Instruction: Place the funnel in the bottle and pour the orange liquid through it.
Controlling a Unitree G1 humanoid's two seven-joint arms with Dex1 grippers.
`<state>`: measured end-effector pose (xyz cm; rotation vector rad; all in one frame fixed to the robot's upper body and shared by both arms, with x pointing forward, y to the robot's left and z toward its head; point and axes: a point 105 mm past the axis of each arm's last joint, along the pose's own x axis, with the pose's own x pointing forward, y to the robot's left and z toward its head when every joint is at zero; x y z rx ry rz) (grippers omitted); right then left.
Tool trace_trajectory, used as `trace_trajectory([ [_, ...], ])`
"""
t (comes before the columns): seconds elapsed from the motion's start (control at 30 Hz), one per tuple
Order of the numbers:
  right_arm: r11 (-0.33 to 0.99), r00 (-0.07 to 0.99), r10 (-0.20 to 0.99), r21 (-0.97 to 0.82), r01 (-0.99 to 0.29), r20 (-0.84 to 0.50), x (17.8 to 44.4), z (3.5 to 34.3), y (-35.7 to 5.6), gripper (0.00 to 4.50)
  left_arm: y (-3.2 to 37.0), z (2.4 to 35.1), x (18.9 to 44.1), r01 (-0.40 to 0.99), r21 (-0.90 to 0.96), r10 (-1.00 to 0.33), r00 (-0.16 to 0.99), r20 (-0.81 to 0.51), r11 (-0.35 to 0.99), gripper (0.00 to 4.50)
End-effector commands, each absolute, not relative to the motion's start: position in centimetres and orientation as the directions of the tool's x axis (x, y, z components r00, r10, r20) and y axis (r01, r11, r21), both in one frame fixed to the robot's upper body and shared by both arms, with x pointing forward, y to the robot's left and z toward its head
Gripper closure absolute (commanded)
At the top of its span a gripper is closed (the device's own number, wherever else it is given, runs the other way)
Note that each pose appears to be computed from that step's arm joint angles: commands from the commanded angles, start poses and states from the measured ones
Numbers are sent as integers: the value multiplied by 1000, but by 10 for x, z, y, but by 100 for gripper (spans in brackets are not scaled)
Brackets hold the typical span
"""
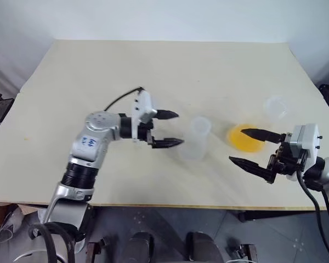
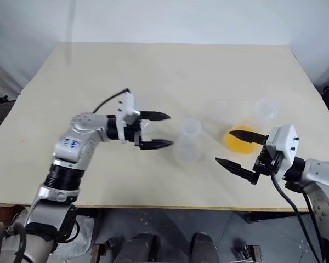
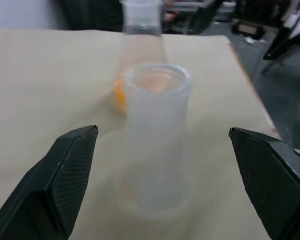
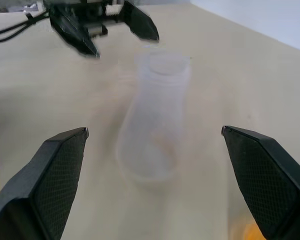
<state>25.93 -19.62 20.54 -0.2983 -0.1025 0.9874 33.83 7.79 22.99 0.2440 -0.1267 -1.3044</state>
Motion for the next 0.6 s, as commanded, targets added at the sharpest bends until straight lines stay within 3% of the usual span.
trace_trajectory([
  [0.03,484,527,848,-326,-812,-55,260,211,-195,0,100,257,334,915,247,-948,315,53,318,3],
  [0.23,465,511,857,-327,-823,-67,263,212,-196,0,146,240,332,872,238,-891,451,-51,428,3],
  [0.33,460,506,860,-326,-826,-69,266,213,-196,0,169,249,335,827,213,-849,529,24,521,3],
  [0.47,450,497,865,-327,-831,-73,267,213,-195,0,183,245,325,832,195,-851,524,30,519,3],
  [0.6,445,494,866,-328,-833,-77,268,213,-195,0,207,216,314,839,179,-841,534,-91,513,3],
])
